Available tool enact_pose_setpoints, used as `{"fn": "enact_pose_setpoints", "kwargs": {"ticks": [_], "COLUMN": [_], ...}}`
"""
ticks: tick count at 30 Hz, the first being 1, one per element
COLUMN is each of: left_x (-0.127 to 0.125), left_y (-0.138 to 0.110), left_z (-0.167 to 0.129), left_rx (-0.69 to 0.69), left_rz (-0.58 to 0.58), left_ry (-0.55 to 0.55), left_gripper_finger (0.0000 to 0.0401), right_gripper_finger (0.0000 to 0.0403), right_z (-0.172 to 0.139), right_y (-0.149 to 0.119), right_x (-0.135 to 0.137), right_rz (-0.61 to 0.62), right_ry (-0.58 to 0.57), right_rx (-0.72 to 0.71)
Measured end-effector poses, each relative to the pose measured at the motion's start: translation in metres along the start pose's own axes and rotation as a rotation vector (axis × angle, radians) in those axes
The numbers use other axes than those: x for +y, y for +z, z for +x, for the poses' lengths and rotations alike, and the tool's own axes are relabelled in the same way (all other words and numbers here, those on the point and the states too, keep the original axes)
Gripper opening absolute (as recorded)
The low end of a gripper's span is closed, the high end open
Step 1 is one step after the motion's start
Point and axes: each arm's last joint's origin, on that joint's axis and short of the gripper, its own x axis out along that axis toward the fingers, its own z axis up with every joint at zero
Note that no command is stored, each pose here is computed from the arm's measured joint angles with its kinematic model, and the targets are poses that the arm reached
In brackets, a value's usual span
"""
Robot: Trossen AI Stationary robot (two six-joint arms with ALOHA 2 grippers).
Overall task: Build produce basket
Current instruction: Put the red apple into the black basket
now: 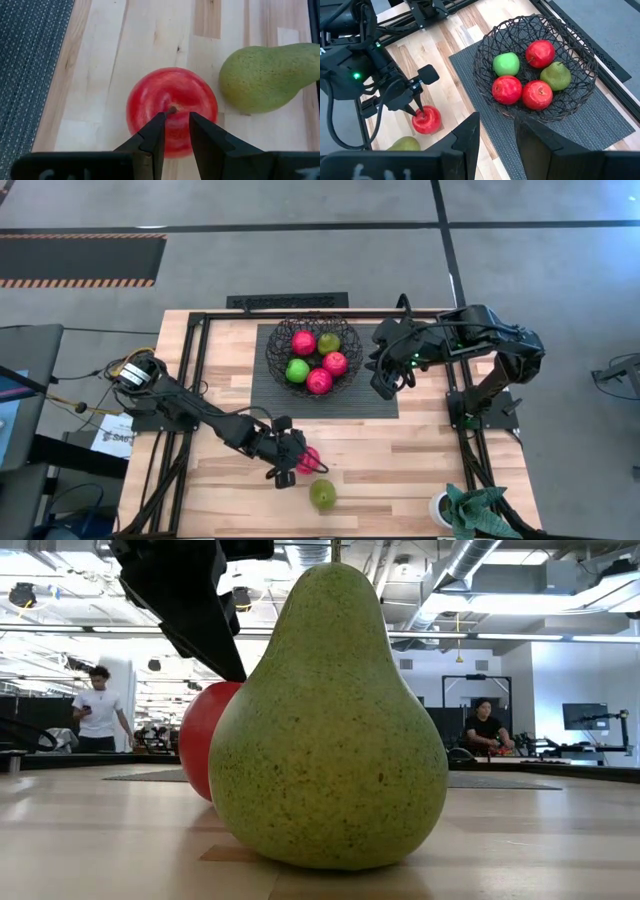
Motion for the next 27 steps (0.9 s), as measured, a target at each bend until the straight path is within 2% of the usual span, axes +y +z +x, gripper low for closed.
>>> {"fn": "enact_pose_setpoints", "kwargs": {"ticks": [10,19,27], "left_x": [0.0043,0.0004,0.0018], "left_y": [0.0026,0.0094,0.0054], "left_z": [0.0012,0.001,0.0038], "left_rx": [0.015,-0.054,-0.014], "left_rz": [-0.015,-0.077,-0.078], "left_ry": [-0.023,-0.065,-0.05], "left_gripper_finger": [0.0077,0.0077,0.0077], "right_gripper_finger": [0.014,0.014,0.014], "right_z": [0.0,0.0,-0.0002], "right_y": [0.0,0.0,0.0002], "right_x": [0.0,0.0,0.0], "right_rz": [-0.003,-0.005,-0.004], "right_ry": [0.0,0.0,0.001], "right_rx": [0.0,0.0,-0.003]}}
